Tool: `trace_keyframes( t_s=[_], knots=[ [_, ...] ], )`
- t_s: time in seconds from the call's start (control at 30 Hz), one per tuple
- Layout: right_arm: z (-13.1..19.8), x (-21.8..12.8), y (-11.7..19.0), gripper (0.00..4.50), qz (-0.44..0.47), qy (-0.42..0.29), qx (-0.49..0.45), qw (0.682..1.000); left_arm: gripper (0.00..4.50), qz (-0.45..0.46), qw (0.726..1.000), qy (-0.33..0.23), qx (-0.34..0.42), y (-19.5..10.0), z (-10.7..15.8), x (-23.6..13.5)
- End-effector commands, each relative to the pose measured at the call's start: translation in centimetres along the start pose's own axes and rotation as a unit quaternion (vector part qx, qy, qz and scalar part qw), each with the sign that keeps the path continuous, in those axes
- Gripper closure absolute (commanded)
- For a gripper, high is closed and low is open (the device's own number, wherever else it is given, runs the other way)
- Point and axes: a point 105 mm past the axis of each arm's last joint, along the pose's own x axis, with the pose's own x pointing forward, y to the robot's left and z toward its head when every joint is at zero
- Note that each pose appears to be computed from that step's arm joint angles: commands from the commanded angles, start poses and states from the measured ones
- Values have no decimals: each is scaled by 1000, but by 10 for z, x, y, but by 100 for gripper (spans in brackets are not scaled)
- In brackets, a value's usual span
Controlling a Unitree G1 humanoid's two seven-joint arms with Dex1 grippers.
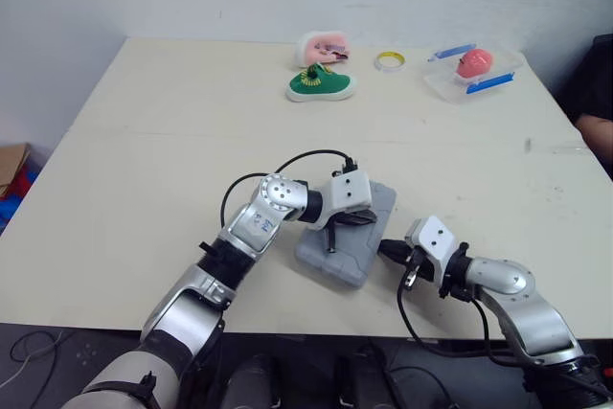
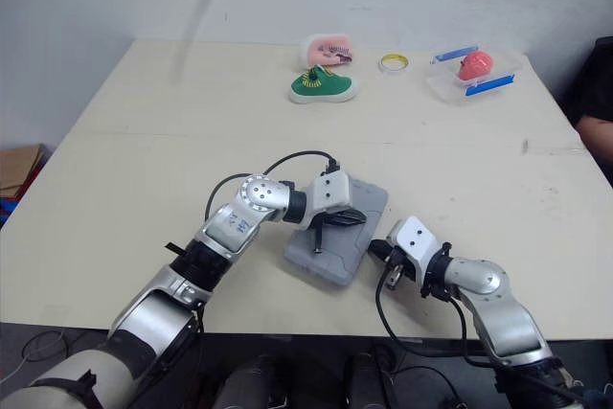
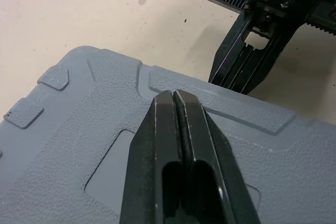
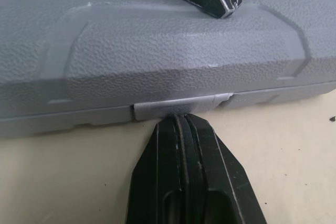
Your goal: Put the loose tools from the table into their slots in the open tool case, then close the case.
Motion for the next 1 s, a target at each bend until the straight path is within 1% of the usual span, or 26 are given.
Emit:
trace_keyframes(
  t_s=[0.03,0.27,0.37,0.43,0.5,0.53,0.57,0.63,0.67,0.73,0.8,0.83,0.87,0.9,0.97,1.0],
  knots=[
    [14,14,7,445,39,-29,15,999,450,-50,989,119,-66,-29,-67,14],
    [15,23,8,445,82,-33,37,995,450,-54,986,135,-86,-32,-84,12],
    [17,23,6,445,81,-39,38,995,450,-57,985,134,-90,-35,-87,10],
    [25,17,-3,445,63,-45,35,996,450,-56,989,113,-79,-33,-78,7],
    [31,7,-13,445,43,-43,15,998,450,-40,994,71,-79,-25,-62,4],
    [34,-5,-19,445,36,-43,6,998,450,-33,996,32,-82,-19,-48,-1],
    [39,-17,-23,445,33,-48,4,998,450,-29,996,12,-79,-15,-40,-8],
    [44,-36,-25,445,44,-56,0,997,450,-53,998,0,-39,-17,-32,-22],
    [42,-44,-23,445,55,-43,-10,997,450,-52,998,-18,-24,-16,-25,-27],
    [38,-61,-22,445,69,-19,-42,997,450,-22,995,-98,-5,-6,2,-39],
    [38,-74,-26,445,66,-16,-48,997,450,-1,986,-164,1,-1,20,-53],
    [42,-79,-27,445,65,-30,-56,996,450,10,983,-182,12,2,25,-60],
    [44,-85,-27,445,69,-41,-67,994,450,13,982,-189,19,2,25,-67],
    [44,-92,-31,445,61,-41,-89,993,450,23,980,-195,38,3,24,-78],
    [37,-104,-32,445,65,-20,-100,993,450,31,980,-191,36,4,17,-96],
    [40,-109,-37,445,50,-28,-100,993,450,47,978,-195,55,7,16,-105]
  ],
)
